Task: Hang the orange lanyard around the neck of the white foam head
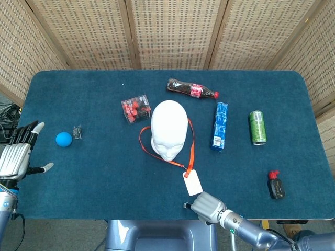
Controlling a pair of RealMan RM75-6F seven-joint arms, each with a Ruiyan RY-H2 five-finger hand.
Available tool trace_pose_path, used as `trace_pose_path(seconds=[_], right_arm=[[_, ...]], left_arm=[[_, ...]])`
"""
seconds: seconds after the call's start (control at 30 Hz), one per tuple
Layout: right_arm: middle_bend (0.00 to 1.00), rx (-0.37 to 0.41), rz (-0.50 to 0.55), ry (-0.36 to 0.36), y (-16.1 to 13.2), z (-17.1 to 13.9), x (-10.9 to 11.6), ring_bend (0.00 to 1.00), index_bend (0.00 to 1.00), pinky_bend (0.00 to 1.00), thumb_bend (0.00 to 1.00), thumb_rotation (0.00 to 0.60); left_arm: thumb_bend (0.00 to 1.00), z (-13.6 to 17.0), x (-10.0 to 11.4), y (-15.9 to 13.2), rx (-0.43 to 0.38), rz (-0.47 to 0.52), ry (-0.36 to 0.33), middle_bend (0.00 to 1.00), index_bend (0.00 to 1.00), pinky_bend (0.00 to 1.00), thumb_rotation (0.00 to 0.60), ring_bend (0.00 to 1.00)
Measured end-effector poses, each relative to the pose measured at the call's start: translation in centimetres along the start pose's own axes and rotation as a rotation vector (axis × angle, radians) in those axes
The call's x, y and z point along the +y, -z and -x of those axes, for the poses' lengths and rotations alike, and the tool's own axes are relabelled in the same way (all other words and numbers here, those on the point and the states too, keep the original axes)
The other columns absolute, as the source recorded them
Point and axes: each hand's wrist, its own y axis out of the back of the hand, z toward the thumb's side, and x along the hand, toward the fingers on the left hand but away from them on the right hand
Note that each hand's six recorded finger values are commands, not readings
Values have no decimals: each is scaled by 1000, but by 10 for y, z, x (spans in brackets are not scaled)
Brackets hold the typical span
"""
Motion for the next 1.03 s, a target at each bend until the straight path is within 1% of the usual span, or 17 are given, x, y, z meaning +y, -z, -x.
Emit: trace_pose_path(seconds=[0.2,0.37,0.4,0.47,0.5,0.53,0.57,0.6,0.63,0.67,0.7,0.73,0.77,0.83,0.97,1.03], right_arm=[[836,-42,23,87,17,-8,23,787,238,967,732,600],[827,-119,3,176,48,-29,40,779,243,966,726,600],[818,-132,2,194,53,-33,42,774,243,964,718,600],[762,-177,13,239,69,-44,45,731,238,919,655,600],[728,-199,20,263,76,-50,46,700,231,885,613,600],[654,-229,28,300,87,-59,47,625,211,798,521,600],[544,-253,39,331,95,-66,48,506,177,651,394,600],[451,-279,52,363,104,-75,49,398,146,521,293,600],[294,-307,69,396,114,-83,49,224,93,303,150,600],[147,-349,93,440,127,-97,47,88,44,129,53,600],[77,-384,112,472,138,-108,44,31,21,55,17,600],[15,-419,130,502,148,-120,41,0,2,4,0,600],[0,-461,152,539,159,-135,36,0,0,0,0,600],[0,-521,196,597,174,-157,29,0,0,0,0,600],[0,-610,266,708,190,-192,15,0,0,0,0,600],[0,-637,281,748,194,-202,10,0,0,0,0,600]], left_arm=[[50,0,0,0,0,0,-1,0,0,0,600,0],[50,1,1,0,-3,0,-3,0,0,0,600,0],[50,2,1,0,-4,0,-3,0,0,0,600,0],[50,3,1,0,-8,-1,-6,0,0,0,600,0],[49,4,1,1,-9,-2,-7,0,0,0,600,0],[50,5,1,1,-10,-3,-9,0,0,0,600,0],[49,7,0,1,-12,-3,-11,0,0,0,600,0],[50,8,0,2,-13,-3,-13,0,0,0,600,0],[49,10,0,2,-13,-3,-15,0,0,0,600,0],[49,13,0,3,-12,-4,-18,0,0,0,600,0],[49,15,-1,4,-11,-5,-20,0,0,0,600,0],[43,17,-1,5,-11,-6,-21,0,0,0,600,0],[28,19,-2,7,-10,-9,-23,0,0,0,600,0],[4,23,-3,9,-8,-18,-26,0,0,0,600,0],[0,35,-7,20,7,-39,-30,0,0,0,600,0],[0,39,-7,22,13,-38,-36,0,0,0,600,0]])
